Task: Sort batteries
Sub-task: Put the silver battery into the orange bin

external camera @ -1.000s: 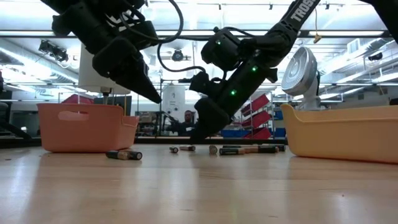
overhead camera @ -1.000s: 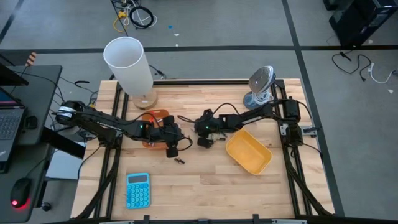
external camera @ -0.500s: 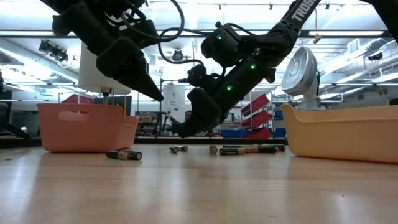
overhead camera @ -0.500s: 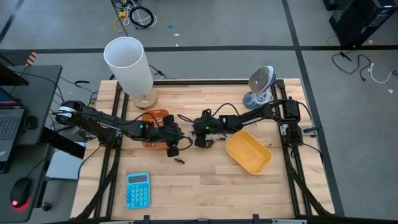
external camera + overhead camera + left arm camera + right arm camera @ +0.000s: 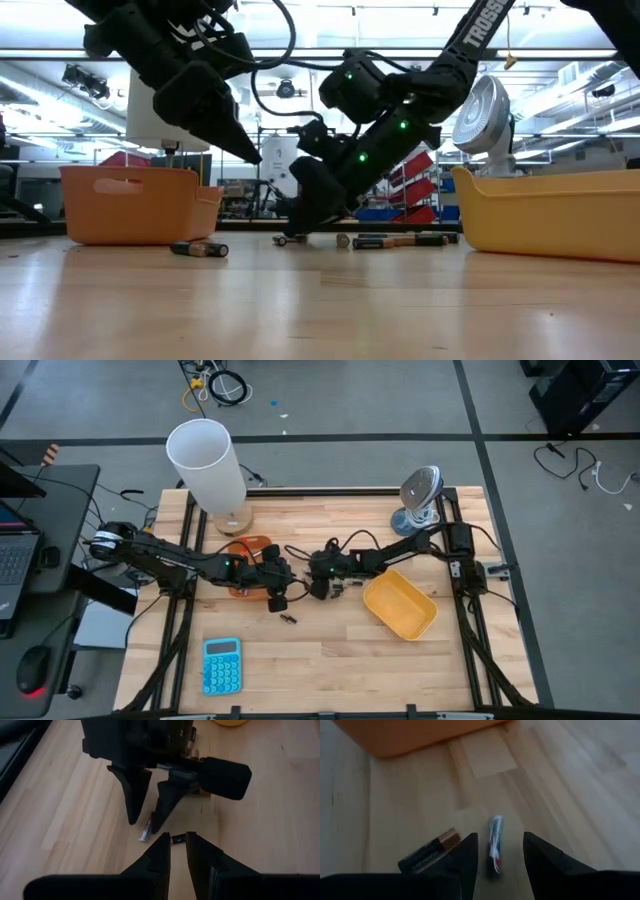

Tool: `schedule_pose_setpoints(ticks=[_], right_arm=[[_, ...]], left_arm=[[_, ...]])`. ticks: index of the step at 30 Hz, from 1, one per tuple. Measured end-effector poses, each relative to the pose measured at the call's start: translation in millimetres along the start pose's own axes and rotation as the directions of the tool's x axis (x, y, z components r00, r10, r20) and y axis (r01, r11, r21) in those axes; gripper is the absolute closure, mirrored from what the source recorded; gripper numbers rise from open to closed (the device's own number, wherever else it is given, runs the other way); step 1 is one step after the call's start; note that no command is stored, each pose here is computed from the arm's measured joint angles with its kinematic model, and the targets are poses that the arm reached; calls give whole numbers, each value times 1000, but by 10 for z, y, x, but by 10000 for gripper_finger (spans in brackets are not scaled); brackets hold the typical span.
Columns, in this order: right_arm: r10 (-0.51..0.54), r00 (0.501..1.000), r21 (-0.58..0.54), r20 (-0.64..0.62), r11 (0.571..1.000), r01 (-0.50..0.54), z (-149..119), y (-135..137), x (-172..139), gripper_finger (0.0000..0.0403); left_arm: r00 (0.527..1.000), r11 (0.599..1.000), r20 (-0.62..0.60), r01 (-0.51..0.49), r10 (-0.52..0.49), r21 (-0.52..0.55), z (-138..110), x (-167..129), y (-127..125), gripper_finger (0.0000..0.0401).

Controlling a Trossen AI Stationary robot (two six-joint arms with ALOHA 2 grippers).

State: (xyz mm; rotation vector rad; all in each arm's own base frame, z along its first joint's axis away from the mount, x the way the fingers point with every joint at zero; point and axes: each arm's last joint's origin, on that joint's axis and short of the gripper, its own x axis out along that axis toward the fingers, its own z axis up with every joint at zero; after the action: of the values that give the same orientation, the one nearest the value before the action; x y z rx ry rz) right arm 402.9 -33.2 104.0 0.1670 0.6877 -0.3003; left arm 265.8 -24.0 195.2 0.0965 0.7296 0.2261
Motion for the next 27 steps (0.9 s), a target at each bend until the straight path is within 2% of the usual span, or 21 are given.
schedule_pose_setpoints(ticks=[6,13,21,27], right_arm=[[-19,1000,-10,-14,1000,18,-15,-2,-3,260],[-3,998,-167,-68,986,-8,-56,4,-11,261],[48,994,-156,-102,986,-64,-53,-66,-5,265],[46,989,-157,-137,985,-68,-77,-88,-11,305]], left_arm=[[1000,1000,-8,0,0,3,-8,0,1,337],[999,1000,-38,-2,3,14,-38,-1,3,337],[999,1000,-45,-3,4,14,-45,-2,4,337],[999,1000,-45,-3,3,13,-45,-2,4,337]])
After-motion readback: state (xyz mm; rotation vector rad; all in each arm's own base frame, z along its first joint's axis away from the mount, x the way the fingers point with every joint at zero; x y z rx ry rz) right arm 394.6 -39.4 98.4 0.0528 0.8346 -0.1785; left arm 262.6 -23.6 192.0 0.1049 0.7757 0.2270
